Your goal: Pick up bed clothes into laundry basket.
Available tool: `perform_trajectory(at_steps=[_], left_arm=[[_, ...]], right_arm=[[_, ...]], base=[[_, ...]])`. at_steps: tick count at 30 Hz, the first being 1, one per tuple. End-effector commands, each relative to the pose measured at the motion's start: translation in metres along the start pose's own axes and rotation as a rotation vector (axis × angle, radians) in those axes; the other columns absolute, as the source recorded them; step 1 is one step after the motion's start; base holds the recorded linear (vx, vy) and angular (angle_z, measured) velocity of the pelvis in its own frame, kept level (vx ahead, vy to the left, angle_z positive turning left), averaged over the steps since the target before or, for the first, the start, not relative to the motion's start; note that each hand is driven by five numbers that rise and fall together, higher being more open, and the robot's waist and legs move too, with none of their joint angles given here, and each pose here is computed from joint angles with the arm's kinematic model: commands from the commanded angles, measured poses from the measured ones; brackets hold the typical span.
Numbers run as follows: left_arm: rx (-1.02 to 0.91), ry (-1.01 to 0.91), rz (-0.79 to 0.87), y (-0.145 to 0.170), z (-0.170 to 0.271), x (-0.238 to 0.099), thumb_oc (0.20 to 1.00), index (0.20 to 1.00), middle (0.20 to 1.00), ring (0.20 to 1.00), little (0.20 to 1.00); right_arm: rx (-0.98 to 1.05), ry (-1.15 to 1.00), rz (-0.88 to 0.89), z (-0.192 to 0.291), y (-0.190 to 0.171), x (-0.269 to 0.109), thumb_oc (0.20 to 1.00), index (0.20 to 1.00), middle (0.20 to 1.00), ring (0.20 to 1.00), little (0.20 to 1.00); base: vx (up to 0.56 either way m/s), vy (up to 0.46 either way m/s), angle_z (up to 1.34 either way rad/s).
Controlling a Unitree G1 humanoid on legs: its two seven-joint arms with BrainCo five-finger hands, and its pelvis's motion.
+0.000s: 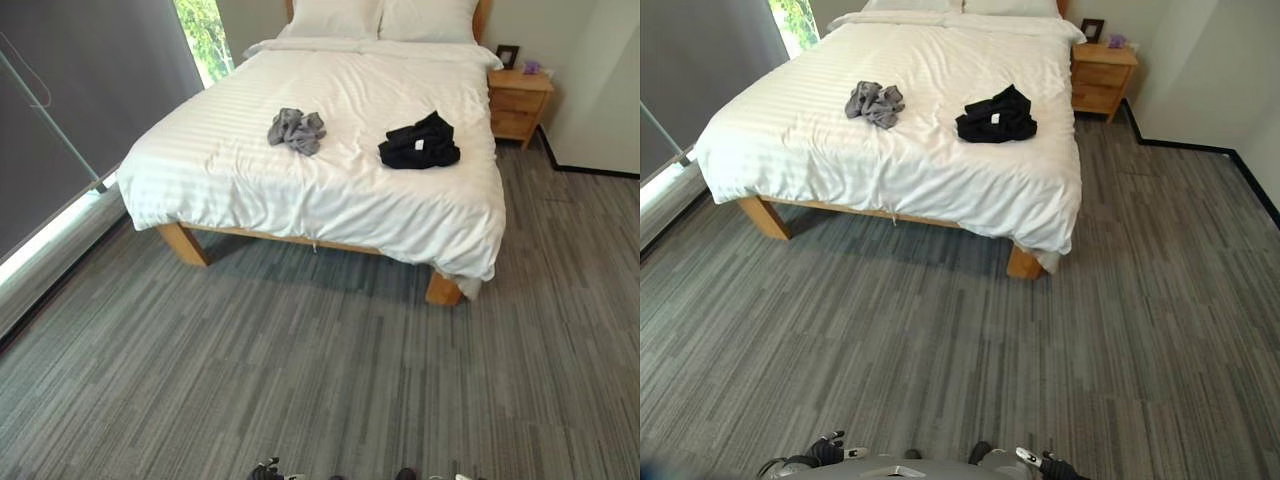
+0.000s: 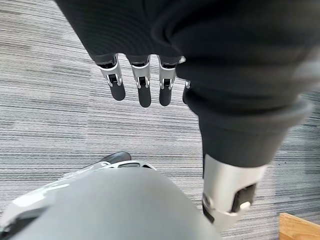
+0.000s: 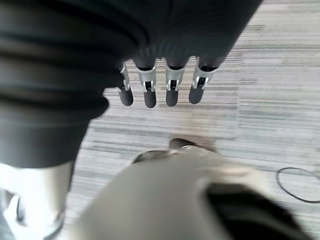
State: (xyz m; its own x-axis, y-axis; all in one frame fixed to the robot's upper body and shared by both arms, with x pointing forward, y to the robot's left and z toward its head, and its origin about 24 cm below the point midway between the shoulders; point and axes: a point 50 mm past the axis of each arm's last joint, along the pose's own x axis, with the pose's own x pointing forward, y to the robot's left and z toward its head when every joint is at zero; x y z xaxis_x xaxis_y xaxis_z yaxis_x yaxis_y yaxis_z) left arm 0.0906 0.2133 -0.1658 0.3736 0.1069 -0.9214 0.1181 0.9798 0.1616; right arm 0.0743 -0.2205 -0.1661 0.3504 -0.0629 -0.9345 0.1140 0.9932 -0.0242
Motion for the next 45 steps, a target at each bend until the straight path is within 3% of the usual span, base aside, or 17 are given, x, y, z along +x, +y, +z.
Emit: perform_trajectory(at_steps=[1,5,9,10,15,21,29,45], left_arm=[[0.104,-0.064,-0.002,-0.006,0.022,0.004,1.000,1.000,1.000,1.000,1.000],[0.086,-0.066,0.013,-0.004,0.025,0.004,1.000,1.000,1.000,1.000,1.000],[-0.038,-0.127,0.104,0.019,0.049,0.005,1.000,1.000,1.000,1.000,1.000],[-0.092,-0.231,0.164,0.038,0.080,0.002,1.000,1.000,1.000,1.000,1.000],[-0.220,-0.616,0.194,0.064,0.159,-0.028,1.000,1.000,1.000,1.000,1.000],[-0.212,-0.975,0.195,0.068,0.204,-0.081,1.000,1.000,1.000,1.000,1.000],[-0.302,-1.098,0.187,0.056,0.213,-0.098,1.000,1.000,1.000,1.000,1.000],[-0.342,-1.090,0.332,0.082,0.196,-0.104,1.000,1.000,1.000,1.000,1.000]], right_arm=[[-0.038,-0.038,0.047,0.015,0.014,0.004,1.000,1.000,1.000,1.000,1.000],[-0.059,-0.036,0.040,0.016,0.012,0.004,1.000,1.000,1.000,1.000,1.000],[0.055,-0.076,-0.001,0.031,0.001,0.004,1.000,1.000,1.000,1.000,1.000],[0.161,-0.178,-0.018,0.059,-0.011,0.003,1.000,1.000,1.000,1.000,1.000],[0.107,-0.550,0.010,0.146,-0.014,-0.024,1.000,1.000,1.000,1.000,1.000],[-0.025,-0.964,0.021,0.203,-0.004,-0.084,1.000,1.000,1.000,1.000,1.000],[-0.101,-1.078,0.028,0.201,0.014,-0.099,1.000,1.000,1.000,1.000,1.000],[-0.165,-1.190,0.114,0.224,0.040,-0.117,1.000,1.000,1.000,1.000,1.000]], base=[[0.00,0.000,0.00],[0.01,0.000,-0.01],[0.02,0.001,0.00],[0.00,0.000,0.00],[-0.03,0.015,-0.01],[0.00,0.010,0.01],[-0.01,0.002,0.02],[0.06,0.156,0.06]])
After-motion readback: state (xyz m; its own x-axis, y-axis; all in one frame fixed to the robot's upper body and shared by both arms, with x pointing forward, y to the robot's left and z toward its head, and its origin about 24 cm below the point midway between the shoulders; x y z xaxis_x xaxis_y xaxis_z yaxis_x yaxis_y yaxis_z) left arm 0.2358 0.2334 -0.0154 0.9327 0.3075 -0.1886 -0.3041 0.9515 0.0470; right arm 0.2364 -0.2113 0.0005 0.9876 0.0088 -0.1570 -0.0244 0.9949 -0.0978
